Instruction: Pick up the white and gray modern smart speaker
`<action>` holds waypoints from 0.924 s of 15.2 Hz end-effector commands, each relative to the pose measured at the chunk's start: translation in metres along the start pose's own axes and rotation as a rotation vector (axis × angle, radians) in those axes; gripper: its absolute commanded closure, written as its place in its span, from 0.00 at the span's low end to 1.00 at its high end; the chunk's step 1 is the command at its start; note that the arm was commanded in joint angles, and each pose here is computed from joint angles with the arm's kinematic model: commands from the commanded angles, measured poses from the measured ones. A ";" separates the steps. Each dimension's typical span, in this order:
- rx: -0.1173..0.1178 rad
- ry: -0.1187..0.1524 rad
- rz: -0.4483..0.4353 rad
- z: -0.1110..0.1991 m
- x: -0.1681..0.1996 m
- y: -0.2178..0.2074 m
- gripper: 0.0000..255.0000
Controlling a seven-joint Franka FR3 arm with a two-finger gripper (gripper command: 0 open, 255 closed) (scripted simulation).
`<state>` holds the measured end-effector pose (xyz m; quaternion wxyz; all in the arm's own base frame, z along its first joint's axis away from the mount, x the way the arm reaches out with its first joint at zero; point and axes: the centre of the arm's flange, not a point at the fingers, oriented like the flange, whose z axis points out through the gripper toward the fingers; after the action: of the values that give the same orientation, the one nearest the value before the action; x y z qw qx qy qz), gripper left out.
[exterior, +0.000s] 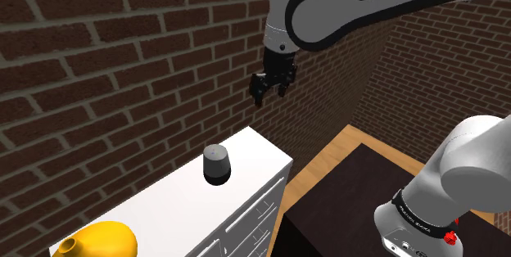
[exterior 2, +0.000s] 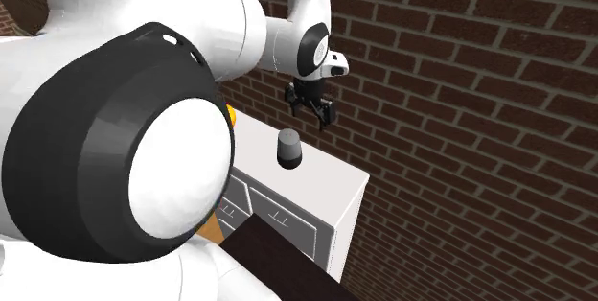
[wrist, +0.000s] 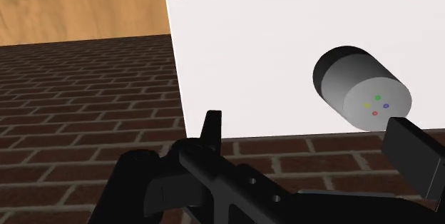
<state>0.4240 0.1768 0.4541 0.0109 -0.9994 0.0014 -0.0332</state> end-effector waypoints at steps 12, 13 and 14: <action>0.013 -0.086 -0.009 0.131 0.044 -0.107 0.00; 0.014 -0.092 -0.010 0.141 0.047 -0.115 0.00; 0.015 -0.099 -0.010 0.151 0.049 -0.123 0.00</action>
<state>0.4790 0.2917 0.3194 0.0178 -0.9998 -0.0045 0.0126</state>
